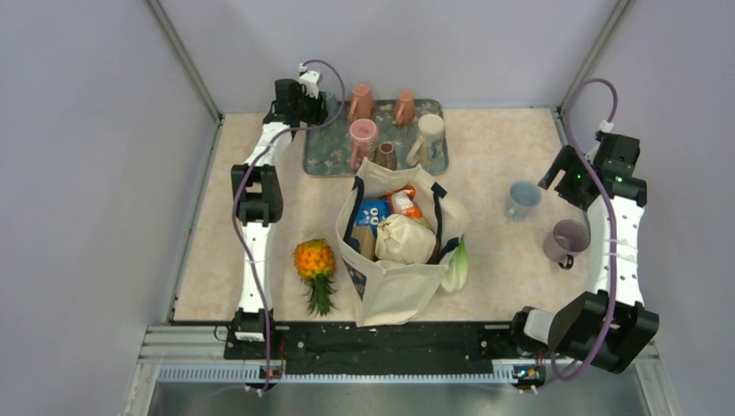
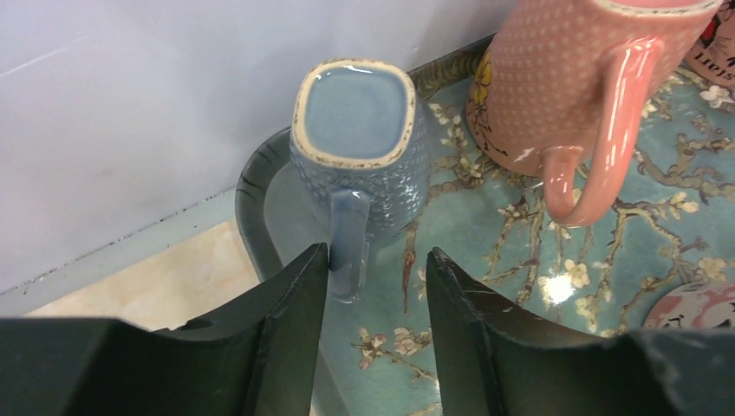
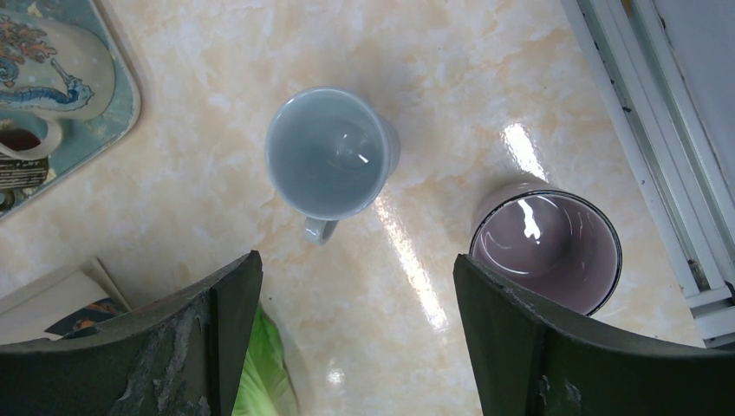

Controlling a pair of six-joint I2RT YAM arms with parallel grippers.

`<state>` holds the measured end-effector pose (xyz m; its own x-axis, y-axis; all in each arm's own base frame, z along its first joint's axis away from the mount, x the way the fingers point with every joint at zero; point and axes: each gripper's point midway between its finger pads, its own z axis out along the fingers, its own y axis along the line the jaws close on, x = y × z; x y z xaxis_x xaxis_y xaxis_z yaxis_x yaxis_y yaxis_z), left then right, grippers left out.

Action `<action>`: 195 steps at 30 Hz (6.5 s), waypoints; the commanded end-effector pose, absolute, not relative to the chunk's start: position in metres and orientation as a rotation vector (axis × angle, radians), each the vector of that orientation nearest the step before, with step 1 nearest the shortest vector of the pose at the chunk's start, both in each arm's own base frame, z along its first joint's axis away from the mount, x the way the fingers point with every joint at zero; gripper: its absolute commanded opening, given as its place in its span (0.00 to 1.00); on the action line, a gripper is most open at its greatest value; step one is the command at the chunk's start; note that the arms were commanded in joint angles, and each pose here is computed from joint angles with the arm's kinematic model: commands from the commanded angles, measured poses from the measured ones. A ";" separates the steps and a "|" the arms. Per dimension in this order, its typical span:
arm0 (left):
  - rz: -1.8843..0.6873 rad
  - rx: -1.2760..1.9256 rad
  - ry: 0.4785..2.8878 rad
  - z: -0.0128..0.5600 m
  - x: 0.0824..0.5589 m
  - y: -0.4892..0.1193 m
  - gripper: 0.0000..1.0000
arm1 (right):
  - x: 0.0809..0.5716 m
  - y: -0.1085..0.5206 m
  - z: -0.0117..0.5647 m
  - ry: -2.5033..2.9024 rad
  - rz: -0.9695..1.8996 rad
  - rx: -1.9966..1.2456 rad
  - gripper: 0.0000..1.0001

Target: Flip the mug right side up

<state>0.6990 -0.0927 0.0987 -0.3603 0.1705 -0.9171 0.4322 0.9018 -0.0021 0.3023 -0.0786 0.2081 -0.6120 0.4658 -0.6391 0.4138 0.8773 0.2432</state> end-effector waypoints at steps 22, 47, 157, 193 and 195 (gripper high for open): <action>-0.284 0.424 1.890 0.135 0.688 -0.102 0.07 | 0.305 -0.078 0.243 2.212 0.076 0.557 0.81; -0.062 0.680 1.809 0.120 0.713 -0.146 0.52 | 0.306 -0.081 0.251 2.210 0.059 0.553 0.81; -0.321 0.395 2.187 0.091 0.575 -0.082 0.51 | 0.292 -0.045 0.282 2.124 0.235 0.451 0.82; -0.594 0.121 2.138 0.200 0.564 -0.096 0.00 | 0.307 0.062 0.329 1.974 0.706 0.288 0.82; -0.631 0.098 2.128 0.209 0.560 -0.096 0.00 | 0.308 0.076 0.333 1.963 0.746 0.264 0.82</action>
<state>0.5590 -0.0917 0.1278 -0.7055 -0.0849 -0.7036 0.2437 0.9033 -0.3532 0.3022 0.0518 0.3103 -0.5373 0.4472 -0.7151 -0.0397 0.8335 0.5511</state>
